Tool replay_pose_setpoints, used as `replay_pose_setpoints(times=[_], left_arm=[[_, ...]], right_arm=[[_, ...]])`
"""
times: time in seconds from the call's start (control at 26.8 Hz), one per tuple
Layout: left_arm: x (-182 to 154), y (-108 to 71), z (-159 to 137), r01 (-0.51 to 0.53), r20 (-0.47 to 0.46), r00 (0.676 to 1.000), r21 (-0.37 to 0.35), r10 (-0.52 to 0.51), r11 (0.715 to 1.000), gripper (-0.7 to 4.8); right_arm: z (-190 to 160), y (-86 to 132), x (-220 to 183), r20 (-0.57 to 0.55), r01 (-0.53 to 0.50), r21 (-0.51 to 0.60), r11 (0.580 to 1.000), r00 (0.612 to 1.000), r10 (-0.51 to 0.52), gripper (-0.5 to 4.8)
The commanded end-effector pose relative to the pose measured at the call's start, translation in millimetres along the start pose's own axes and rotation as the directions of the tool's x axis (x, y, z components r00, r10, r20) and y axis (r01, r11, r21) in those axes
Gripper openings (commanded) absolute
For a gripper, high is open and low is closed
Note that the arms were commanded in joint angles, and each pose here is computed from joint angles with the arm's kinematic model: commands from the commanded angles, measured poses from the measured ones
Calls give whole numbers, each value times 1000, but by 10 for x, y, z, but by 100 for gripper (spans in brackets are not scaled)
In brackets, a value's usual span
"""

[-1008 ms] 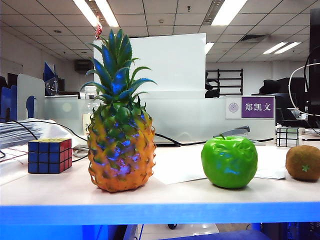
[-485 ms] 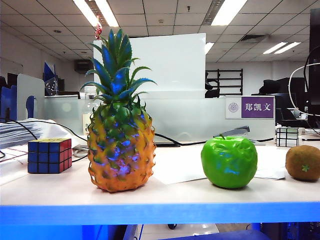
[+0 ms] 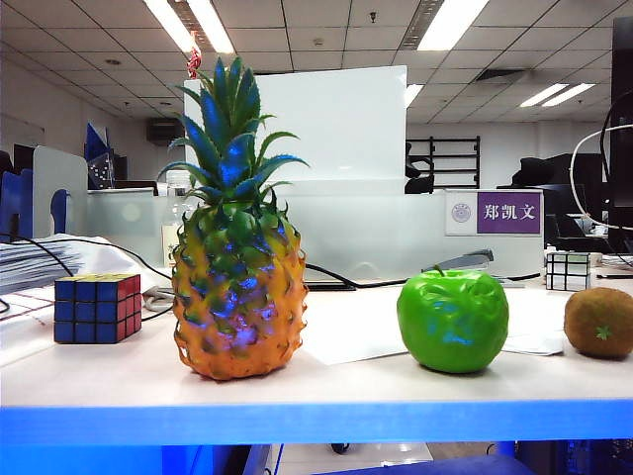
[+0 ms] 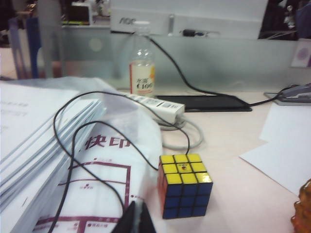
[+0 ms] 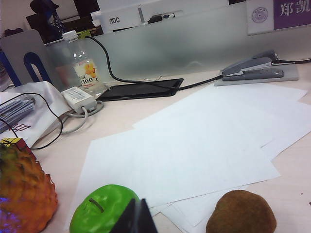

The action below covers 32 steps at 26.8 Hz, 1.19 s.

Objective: Arrange all the fruits from large to small from left to right in a row.

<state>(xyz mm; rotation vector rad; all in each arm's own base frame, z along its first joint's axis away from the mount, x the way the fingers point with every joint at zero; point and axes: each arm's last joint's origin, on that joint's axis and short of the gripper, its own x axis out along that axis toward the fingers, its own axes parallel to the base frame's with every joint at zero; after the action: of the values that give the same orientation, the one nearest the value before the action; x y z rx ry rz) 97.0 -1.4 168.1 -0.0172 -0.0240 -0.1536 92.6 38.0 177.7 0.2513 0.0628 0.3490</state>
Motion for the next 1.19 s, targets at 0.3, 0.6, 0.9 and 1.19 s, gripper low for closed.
replay_pose_setpoints(times=[0.3, 0.6, 0.9, 1.19], left_arm=[[3, -14, 33, -60, 34, 998, 7, 60, 998, -4], [3, -13, 37, -63, 38, 997, 11, 62, 998, -4], [3, -14, 34, -62, 35, 998, 10, 61, 998, -4], [3, -14, 34, -62, 35, 998, 11, 61, 998, -4]], right_arm=[[21, 7, -2, 12, -6, 4, 1000, 1000, 6, -6], [21, 7, -2, 12, -6, 4, 1000, 1000, 6, -6], [21, 7, -2, 12, -6, 4, 1000, 1000, 6, -6], [21, 7, -2, 12, -6, 4, 1000, 1000, 6, -6]])
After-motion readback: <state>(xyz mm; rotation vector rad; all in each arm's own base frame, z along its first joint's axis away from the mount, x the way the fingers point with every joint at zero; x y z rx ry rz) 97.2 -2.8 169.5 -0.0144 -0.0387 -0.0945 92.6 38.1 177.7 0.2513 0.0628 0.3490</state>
